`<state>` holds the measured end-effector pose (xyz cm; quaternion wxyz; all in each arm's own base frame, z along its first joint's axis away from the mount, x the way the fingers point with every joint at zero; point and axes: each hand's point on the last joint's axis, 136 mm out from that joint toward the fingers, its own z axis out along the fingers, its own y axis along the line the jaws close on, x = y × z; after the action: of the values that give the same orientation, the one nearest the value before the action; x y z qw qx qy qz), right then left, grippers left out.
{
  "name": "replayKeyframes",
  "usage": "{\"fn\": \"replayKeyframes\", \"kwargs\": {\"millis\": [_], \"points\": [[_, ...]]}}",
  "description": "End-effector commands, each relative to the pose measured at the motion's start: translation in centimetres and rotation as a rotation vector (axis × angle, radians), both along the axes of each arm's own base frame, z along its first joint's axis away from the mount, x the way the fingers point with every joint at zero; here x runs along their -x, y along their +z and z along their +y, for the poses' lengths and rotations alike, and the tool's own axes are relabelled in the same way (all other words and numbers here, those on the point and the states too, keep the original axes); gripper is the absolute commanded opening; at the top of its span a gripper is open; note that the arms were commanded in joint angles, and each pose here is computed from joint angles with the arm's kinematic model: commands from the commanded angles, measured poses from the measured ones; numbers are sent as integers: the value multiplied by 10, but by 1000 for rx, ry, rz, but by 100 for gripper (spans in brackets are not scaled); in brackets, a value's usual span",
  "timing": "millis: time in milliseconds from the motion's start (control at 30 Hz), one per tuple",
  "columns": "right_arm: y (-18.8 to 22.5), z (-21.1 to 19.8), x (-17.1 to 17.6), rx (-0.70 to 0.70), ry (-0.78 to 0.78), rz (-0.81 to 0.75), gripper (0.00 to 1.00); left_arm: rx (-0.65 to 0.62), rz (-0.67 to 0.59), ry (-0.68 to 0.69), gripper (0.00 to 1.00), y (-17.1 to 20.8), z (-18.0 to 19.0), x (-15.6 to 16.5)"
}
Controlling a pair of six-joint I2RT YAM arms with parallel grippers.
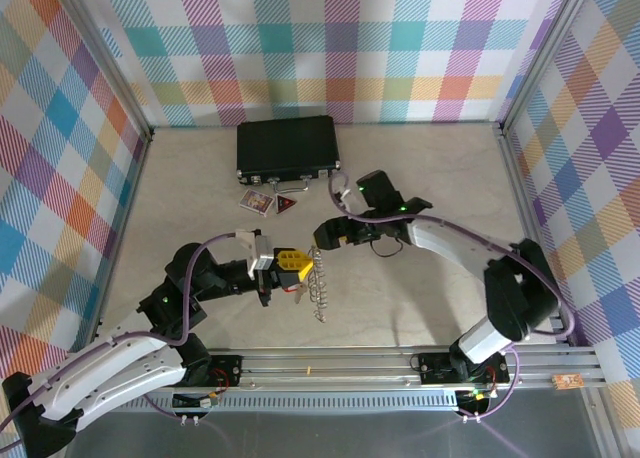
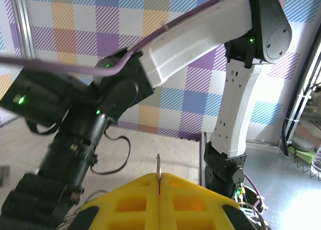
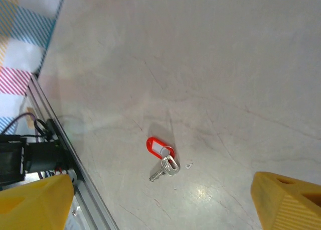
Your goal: Put the keys on the keyring
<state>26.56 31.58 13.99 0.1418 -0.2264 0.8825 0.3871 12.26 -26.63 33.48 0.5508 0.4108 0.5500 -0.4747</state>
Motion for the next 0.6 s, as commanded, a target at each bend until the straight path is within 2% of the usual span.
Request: {"fn": "replayKeyframes", "kwargs": {"millis": [0,133,300,567], "points": [[-12,16,6,26,40,57,88,41,-7,7,0,8,5,4],[-34,38,19,81,99,87,84,44,2,28,0,4,9,3],[-65,55,37,257,114,50,76,78,9,93,0,1,20,-2],[-95,71,54,335,127,75,61,95,5,110,0,-3,27,1]]}}
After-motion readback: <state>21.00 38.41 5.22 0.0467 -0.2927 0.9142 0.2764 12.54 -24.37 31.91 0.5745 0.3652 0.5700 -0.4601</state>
